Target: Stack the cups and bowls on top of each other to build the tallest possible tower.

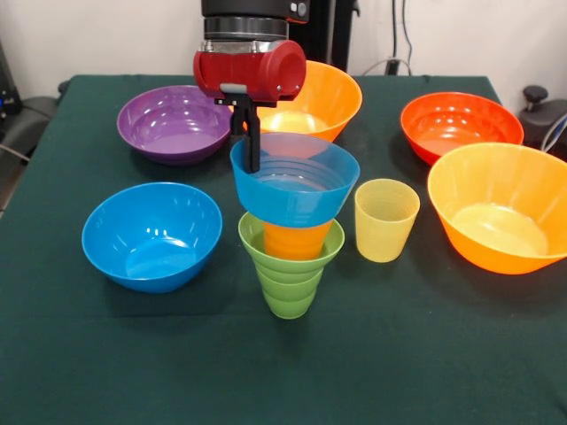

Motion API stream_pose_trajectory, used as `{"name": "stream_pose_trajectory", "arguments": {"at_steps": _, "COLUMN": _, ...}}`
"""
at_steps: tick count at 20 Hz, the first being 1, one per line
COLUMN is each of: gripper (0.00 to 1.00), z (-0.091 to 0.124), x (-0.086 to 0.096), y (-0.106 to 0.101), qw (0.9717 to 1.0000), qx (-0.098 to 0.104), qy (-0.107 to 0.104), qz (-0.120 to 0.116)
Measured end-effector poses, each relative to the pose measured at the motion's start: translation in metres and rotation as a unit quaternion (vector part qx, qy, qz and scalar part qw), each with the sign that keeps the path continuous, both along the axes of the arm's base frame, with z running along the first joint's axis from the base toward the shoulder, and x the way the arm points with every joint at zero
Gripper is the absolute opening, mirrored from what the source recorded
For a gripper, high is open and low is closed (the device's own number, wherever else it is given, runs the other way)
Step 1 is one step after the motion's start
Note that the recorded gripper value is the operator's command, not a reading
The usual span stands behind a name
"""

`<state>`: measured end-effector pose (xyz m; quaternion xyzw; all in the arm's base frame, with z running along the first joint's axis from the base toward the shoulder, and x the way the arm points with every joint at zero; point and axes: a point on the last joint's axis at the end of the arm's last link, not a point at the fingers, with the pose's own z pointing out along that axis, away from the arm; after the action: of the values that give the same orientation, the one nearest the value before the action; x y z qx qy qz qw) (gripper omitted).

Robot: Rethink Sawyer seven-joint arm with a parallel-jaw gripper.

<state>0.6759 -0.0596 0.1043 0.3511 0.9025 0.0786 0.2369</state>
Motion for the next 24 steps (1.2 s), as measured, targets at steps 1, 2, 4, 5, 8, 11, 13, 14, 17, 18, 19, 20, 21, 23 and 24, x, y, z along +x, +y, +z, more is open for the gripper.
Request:
{"name": "stream_pose_trajectory", "arguments": {"at_steps": 1, "gripper": 0.0, "z": 0.0, "x": 0.0, "y": 0.0, "qw": 1.0, "qx": 0.0, "qy": 0.0, "qz": 0.0}}
{"name": "stream_pose_trajectory", "arguments": {"at_steps": 2, "gripper": 0.0, "z": 0.0, "x": -0.001, "y": 0.001, "qw": 1.0, "qx": 0.0, "qy": 0.001, "qz": 0.0}}
{"name": "stream_pose_trajectory", "arguments": {"at_steps": 4, "gripper": 0.0, "z": -0.001, "x": -0.001, "y": 0.001, "qw": 1.0, "qx": 0.0, "qy": 0.001, "qz": 0.0}}
{"name": "stream_pose_trajectory", "arguments": {"at_steps": 5, "gripper": 0.0, "z": -0.001, "x": -0.001, "y": 0.001, "qw": 1.0, "qx": 0.0, "qy": 0.001, "qz": 0.0}}
{"name": "stream_pose_trajectory", "arguments": {"at_steps": 8, "gripper": 0.0, "z": -0.001, "x": -0.002, "y": 0.001, "qw": 1.0, "qx": 0.001, "qy": 0.002, "qz": 0.001}}
{"name": "stream_pose_trajectory", "arguments": {"at_steps": 11, "gripper": 0.0, "z": -0.002, "x": -0.003, "y": 0.002, "qw": 1.0, "qx": 0.001, "qy": 0.003, "qz": 0.001}}
{"name": "stream_pose_trajectory", "arguments": {"at_steps": 13, "gripper": 0.0, "z": -0.002, "x": -0.004, "y": 0.002, "qw": 1.0, "qx": 0.002, "qy": 0.004, "qz": 0.001}}
{"name": "stream_pose_trajectory", "arguments": {"at_steps": 14, "gripper": 0.0, "z": -0.003, "x": -0.005, "y": 0.003, "qw": 1.0, "qx": 0.002, "qy": 0.005, "qz": 0.001}}
{"name": "stream_pose_trajectory", "arguments": {"at_steps": 17, "gripper": 0.0, "z": -0.005, "x": -0.009, "y": 0.005, "qw": 0.9999, "qx": 0.004, "qy": 0.01, "qz": 0.002}}
{"name": "stream_pose_trajectory", "arguments": {"at_steps": 18, "gripper": 0.0, "z": -0.005, "x": -0.01, "y": 0.005, "qw": 0.9999, "qx": 0.004, "qy": 0.011, "qz": 0.002}}
{"name": "stream_pose_trajectory", "arguments": {"at_steps": 19, "gripper": 0.0, "z": -0.007, "x": -0.012, "y": 0.006, "qw": 0.9999, "qx": 0.005, "qy": 0.013, "qz": 0.003}}
{"name": "stream_pose_trajectory", "arguments": {"at_steps": 20, "gripper": 0.0, "z": -0.007, "x": -0.013, "y": 0.007, "qw": 0.9999, "qx": 0.005, "qy": 0.014, "qz": 0.003}}
{"name": "stream_pose_trajectory", "arguments": {"at_steps": 21, "gripper": 0.0, "z": -0.008, "x": -0.015, "y": 0.007, "qw": 0.9999, "qx": 0.006, "qy": 0.015, "qz": 0.003}}
{"name": "stream_pose_trajectory", "arguments": {"at_steps": 23, "gripper": 0.0, "z": -0.009, "x": -0.016, "y": 0.008, "qw": 0.9998, "qx": 0.006, "qy": 0.017, "qz": 0.004}}
{"name": "stream_pose_trajectory", "arguments": {"at_steps": 24, "gripper": 0.0, "z": -0.009, "x": -0.016, "y": 0.009, "qw": 0.9998, "qx": 0.006, "qy": 0.017, "qz": 0.004}}
